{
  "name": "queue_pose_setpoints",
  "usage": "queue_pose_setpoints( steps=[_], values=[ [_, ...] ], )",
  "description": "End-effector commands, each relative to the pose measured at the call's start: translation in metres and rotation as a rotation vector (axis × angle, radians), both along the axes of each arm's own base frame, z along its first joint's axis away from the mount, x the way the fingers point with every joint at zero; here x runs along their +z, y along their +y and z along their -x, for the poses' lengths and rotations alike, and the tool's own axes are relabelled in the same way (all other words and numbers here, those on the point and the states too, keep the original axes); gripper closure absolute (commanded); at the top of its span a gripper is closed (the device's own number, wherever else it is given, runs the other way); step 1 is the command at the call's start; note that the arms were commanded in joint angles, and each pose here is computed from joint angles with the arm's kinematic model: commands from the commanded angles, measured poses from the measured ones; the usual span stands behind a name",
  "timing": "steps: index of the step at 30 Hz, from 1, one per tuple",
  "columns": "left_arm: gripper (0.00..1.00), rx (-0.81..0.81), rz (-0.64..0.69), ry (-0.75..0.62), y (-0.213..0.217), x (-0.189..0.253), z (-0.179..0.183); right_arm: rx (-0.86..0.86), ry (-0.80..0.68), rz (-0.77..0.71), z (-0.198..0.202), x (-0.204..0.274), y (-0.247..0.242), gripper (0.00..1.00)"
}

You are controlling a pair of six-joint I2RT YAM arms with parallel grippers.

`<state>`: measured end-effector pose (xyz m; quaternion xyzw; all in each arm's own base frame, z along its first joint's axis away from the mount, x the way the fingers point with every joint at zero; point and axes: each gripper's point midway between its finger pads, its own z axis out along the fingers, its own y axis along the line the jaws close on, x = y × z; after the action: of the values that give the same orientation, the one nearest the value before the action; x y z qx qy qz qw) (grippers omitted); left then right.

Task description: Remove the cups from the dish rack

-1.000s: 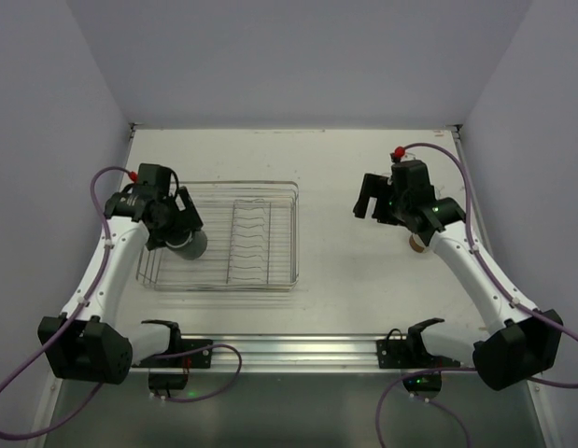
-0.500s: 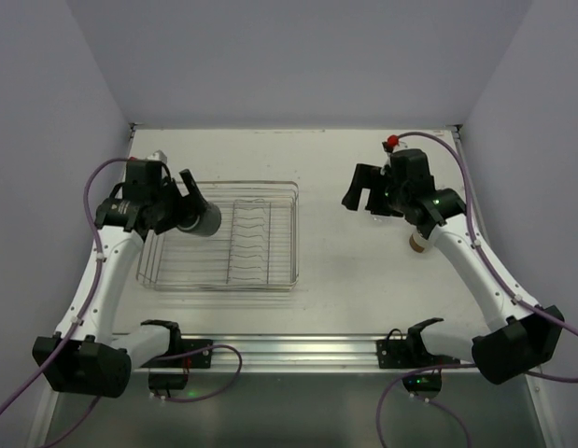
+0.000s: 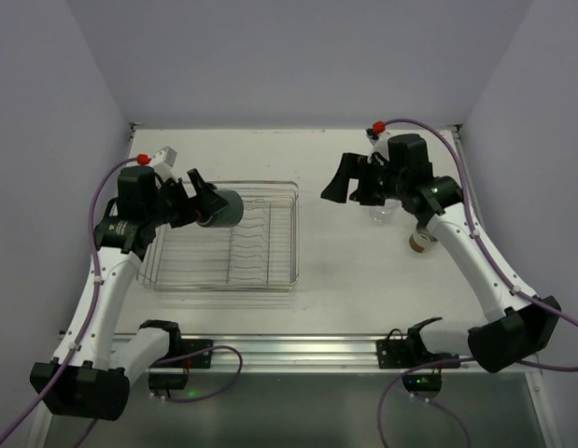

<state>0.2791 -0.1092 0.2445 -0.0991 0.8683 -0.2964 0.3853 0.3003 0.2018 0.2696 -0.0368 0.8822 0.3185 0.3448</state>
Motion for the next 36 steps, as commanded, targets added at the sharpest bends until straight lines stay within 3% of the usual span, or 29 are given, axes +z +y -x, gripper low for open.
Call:
queue_pose_setpoints(
  steps=[1, 10, 22, 36],
  values=[
    [1.00, -0.144, 0.088, -0.203, -0.022, 0.049, 0.000, 0.133, -0.041, -0.095, 0.007, 0.025, 0.025, 0.07],
    [1.00, -0.258, 0.219, -0.224, -0.045, 0.047, 0.008, 0.285, -0.055, -0.224, 0.014, 0.038, 0.053, 0.09],
    [1.00, -0.319, 0.349, -0.248, -0.059, 0.056, 0.007, 0.566, 0.003, -0.616, 0.051, 0.082, 0.103, 0.15],
    [1.00, -0.336, 0.471, -0.250, -0.067, 0.069, 0.011, 0.673, -0.011, -0.639, 0.055, 0.071, 0.144, 0.27]
  ],
)
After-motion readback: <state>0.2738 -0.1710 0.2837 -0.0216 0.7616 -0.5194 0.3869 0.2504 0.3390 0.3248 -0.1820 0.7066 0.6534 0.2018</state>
